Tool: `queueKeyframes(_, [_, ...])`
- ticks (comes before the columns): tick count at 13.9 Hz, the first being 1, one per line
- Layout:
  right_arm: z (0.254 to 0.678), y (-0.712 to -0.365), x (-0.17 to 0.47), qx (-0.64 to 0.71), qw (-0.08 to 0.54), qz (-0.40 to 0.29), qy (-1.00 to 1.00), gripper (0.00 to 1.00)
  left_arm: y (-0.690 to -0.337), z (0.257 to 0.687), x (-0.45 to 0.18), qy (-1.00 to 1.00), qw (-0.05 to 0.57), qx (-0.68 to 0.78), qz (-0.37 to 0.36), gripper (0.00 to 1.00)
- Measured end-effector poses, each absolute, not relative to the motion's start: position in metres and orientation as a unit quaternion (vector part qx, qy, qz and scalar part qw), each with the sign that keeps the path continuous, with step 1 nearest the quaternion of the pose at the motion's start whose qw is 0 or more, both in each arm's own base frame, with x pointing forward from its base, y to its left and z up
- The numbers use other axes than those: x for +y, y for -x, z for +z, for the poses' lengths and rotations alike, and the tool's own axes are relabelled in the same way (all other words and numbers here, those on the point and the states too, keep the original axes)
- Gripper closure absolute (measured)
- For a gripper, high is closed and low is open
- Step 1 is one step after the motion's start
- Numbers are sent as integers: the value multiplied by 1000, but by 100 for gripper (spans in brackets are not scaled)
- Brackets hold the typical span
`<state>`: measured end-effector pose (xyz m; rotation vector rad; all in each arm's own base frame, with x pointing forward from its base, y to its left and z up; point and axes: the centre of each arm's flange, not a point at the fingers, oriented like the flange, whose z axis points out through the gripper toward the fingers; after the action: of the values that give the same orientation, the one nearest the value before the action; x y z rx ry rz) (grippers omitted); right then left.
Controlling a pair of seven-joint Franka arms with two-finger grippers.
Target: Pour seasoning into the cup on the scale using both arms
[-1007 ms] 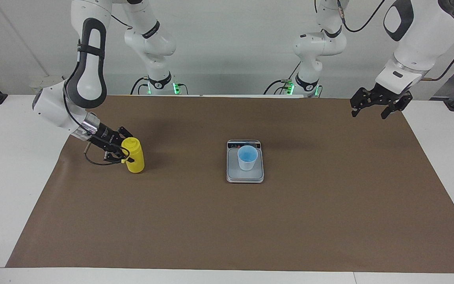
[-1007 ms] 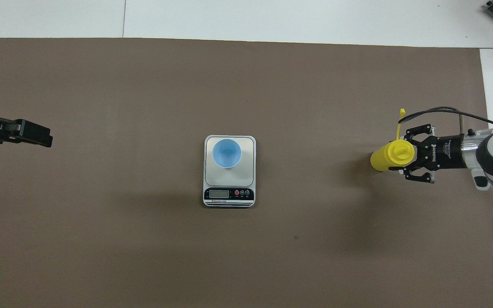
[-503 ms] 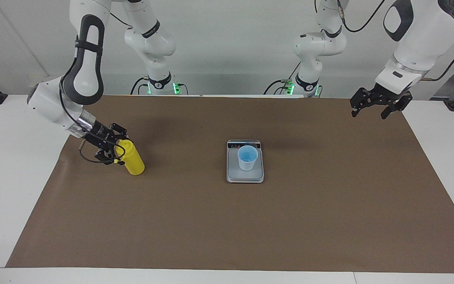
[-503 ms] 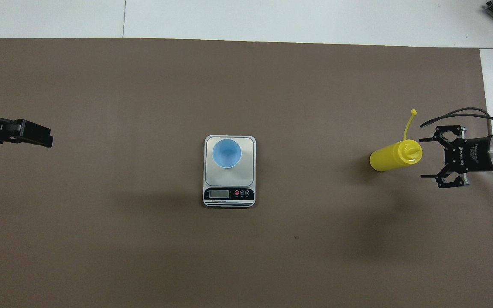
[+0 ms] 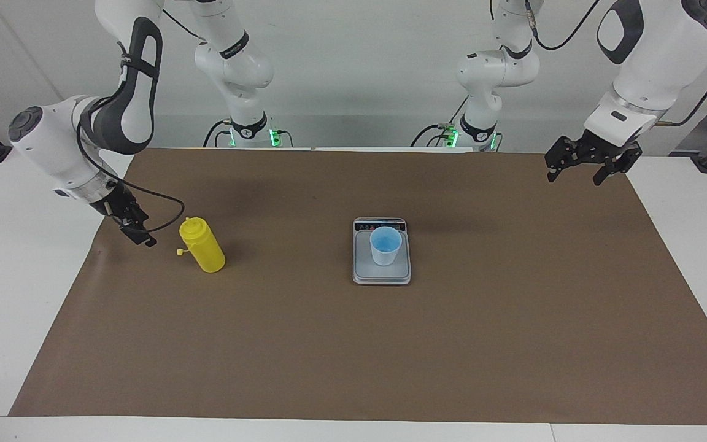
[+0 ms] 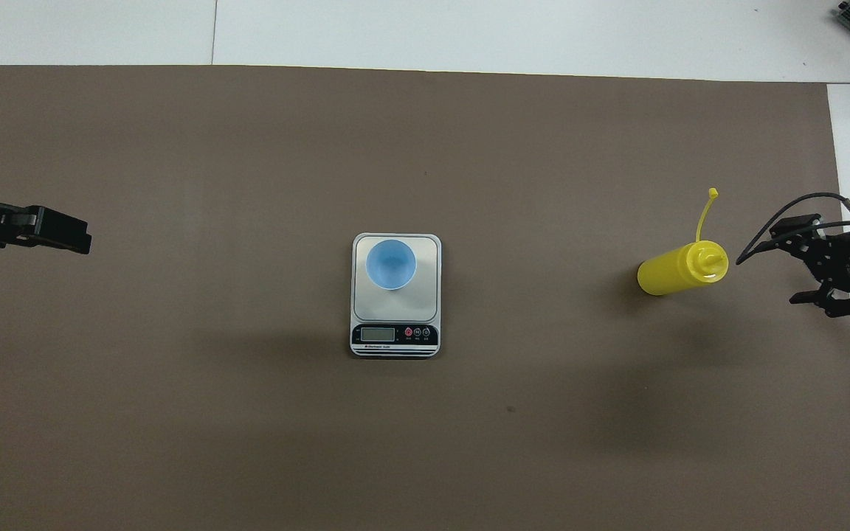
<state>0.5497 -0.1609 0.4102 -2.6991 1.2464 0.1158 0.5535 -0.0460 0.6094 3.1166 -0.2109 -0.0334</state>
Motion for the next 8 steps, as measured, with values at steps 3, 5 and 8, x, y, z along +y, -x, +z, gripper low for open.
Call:
queueKeyframes(3, [451,-543,-146,318,83,15,944,0,-554,609,-46,-998,9,-68,-11,0])
queueKeyframes(5, [485,-540,-118,261,77,-9,962,0,-554,609,-46,-998,9,-67,-11,0])
queueKeyframes(8, [524,-534,-60,179,21,-19,983,0,-554,609,-45,-998,9,-69,-11,0])
